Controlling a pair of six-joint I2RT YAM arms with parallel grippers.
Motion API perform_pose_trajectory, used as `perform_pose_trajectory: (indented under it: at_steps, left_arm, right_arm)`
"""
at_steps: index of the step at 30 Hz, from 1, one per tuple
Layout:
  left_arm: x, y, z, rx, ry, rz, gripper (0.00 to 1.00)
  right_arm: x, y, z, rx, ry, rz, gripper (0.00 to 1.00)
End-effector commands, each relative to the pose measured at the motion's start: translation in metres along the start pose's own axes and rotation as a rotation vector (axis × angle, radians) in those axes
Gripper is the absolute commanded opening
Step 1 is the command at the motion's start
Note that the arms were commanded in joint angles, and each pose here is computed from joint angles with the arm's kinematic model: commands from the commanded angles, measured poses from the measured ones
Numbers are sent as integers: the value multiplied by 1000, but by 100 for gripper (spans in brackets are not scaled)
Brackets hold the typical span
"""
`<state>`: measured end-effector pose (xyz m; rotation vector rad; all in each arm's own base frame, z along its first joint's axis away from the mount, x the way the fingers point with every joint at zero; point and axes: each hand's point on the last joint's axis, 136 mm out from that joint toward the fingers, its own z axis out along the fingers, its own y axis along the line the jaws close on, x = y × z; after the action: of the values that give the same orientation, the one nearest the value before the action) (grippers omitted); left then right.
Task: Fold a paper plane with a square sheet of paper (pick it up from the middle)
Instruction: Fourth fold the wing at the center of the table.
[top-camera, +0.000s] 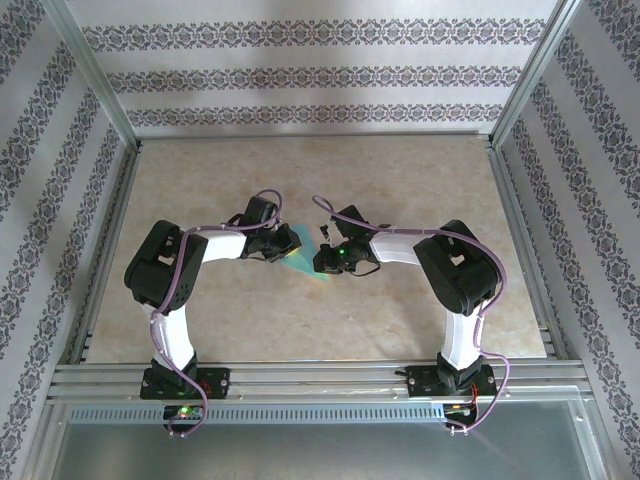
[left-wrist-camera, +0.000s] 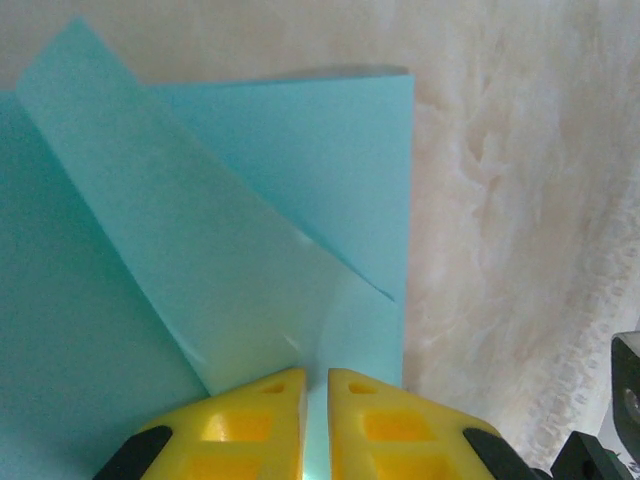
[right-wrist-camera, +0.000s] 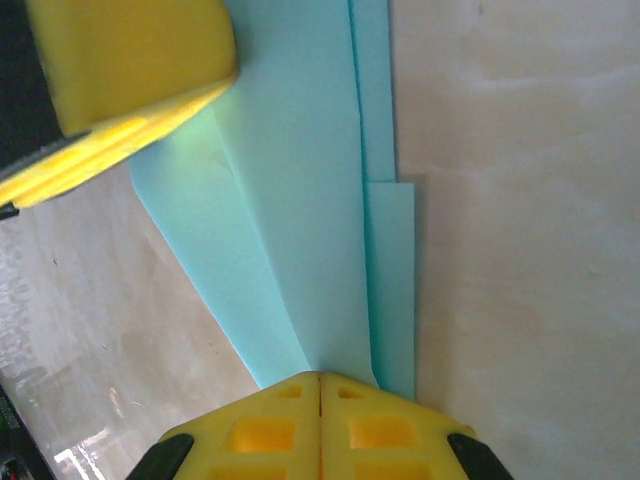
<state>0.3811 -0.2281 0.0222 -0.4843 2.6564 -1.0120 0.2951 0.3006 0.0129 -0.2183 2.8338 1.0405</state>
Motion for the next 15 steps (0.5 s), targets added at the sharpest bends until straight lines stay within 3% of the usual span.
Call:
perform_pose_trajectory:
  at_steps: [1,15]
  left_arm:
    - [-21,23,-2,-80,-39,8,14]
    - [-52,55,-5,-147,-45,22,14]
  right_arm:
    - [52,-71,9,254,149,102,7]
    - [56,-76,9,275,163,102,7]
